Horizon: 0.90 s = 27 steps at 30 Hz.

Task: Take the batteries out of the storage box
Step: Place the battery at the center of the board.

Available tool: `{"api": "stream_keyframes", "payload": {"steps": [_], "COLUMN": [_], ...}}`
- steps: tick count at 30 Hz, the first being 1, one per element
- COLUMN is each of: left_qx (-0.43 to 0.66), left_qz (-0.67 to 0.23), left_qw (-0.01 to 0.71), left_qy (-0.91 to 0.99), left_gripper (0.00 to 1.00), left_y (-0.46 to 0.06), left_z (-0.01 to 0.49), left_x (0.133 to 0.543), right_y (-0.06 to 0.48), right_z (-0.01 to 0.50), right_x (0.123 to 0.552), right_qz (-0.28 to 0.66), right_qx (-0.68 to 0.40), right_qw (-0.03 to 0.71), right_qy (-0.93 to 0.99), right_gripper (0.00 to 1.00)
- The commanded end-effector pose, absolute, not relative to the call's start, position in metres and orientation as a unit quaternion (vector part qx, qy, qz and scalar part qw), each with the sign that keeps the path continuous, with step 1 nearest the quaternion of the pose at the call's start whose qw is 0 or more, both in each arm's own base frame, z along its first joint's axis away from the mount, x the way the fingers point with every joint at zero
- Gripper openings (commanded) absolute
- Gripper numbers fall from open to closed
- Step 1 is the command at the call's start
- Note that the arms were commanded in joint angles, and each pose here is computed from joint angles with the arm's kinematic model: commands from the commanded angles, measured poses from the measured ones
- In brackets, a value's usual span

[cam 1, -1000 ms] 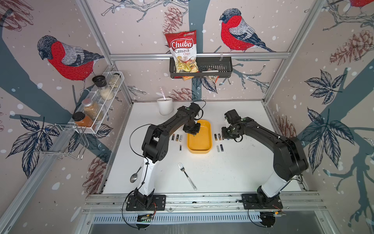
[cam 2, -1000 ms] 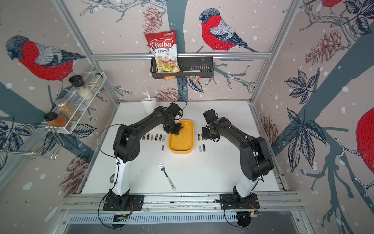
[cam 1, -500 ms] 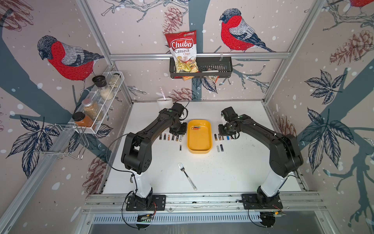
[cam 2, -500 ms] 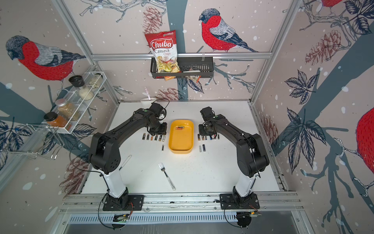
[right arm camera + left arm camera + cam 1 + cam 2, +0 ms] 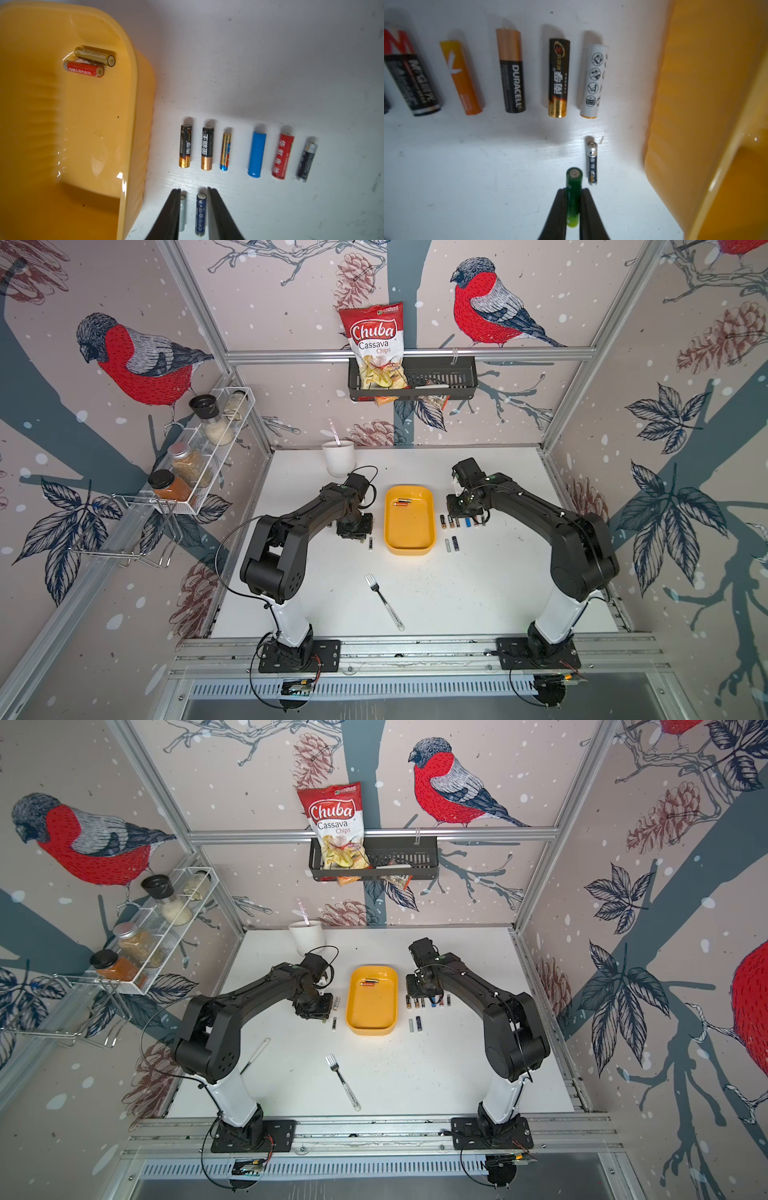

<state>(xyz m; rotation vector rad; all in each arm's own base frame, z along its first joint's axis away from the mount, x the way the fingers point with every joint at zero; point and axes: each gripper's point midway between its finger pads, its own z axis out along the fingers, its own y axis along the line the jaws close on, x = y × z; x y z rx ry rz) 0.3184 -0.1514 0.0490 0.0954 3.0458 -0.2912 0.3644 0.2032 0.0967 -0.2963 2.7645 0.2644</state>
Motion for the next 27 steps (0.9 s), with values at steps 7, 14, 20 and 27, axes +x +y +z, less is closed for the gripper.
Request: {"api": "stream_keyframes", "payload": {"steps": [7, 14, 20, 27], "left_qx": [0.021, 0.019, 0.018, 0.017], "left_qz": [-0.075, -0.075, -0.075, -0.075], "left_qw": [0.043, 0.038, 0.030, 0.024], "left_qy": [0.996, 0.996, 0.997, 0.997], "left_gripper": [0.12, 0.12, 0.12, 0.13], "left_y": [-0.146, -0.146, -0.146, -0.146], "left_z": [0.031, 0.025, 0.019, 0.014], "left_x": [0.327, 0.326, 0.323, 0.321], "right_y": [0.201, 0.200, 0.199, 0.198], "right_z": [0.098, 0.098, 0.099, 0.099], "right_x": [0.363, 0.363, 0.364, 0.363], "right_qz": [0.085, 0.082, 0.083, 0.082], "right_qx": [-0.109, -0.110, -0.110, -0.109], "right_qw": [0.172, 0.171, 0.172, 0.171], "right_qy": [0.975, 0.976, 0.975, 0.976], "right_gripper": [0.29, 0.29, 0.29, 0.29]}}
